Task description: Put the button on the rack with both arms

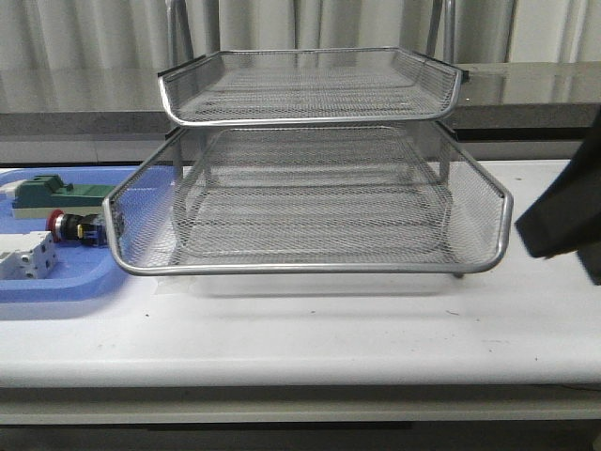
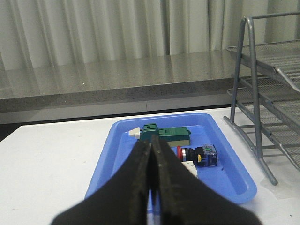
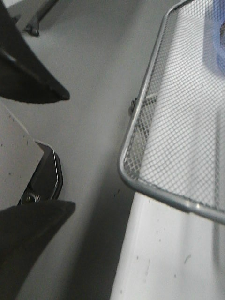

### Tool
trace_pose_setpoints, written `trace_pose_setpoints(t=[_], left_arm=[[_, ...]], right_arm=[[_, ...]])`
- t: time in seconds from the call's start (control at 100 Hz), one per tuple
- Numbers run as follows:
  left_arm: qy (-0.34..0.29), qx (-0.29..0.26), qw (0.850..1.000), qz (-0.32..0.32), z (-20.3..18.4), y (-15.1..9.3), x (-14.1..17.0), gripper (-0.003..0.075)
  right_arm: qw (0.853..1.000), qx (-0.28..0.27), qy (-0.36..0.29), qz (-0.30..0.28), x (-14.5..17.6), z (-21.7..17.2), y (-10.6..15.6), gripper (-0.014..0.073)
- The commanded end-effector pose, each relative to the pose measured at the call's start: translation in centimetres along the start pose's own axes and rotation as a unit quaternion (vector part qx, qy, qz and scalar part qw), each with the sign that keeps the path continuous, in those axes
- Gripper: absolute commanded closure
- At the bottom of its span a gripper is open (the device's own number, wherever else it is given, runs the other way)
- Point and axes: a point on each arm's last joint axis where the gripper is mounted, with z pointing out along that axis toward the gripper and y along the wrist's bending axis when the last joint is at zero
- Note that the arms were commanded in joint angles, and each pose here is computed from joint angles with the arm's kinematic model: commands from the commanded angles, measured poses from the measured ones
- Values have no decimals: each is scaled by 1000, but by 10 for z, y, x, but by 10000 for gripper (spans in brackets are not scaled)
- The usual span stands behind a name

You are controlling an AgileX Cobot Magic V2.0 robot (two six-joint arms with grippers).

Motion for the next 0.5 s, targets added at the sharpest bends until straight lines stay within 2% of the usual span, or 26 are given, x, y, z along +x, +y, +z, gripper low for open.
trace_pose_setpoints(t=[0.0,0.24,0.49], left_arm=[[-36,-2,999,-8,-2,0,3,741],[-36,-2,999,-8,-2,0,3,741],[-36,-2,999,-8,-2,0,3,741]], right_arm=[[999,38,-28,-18,-11,-26,10,140],[982,161,-73,-61,-15,-80,18,140],[957,247,-125,-87,-3,-119,21,140]])
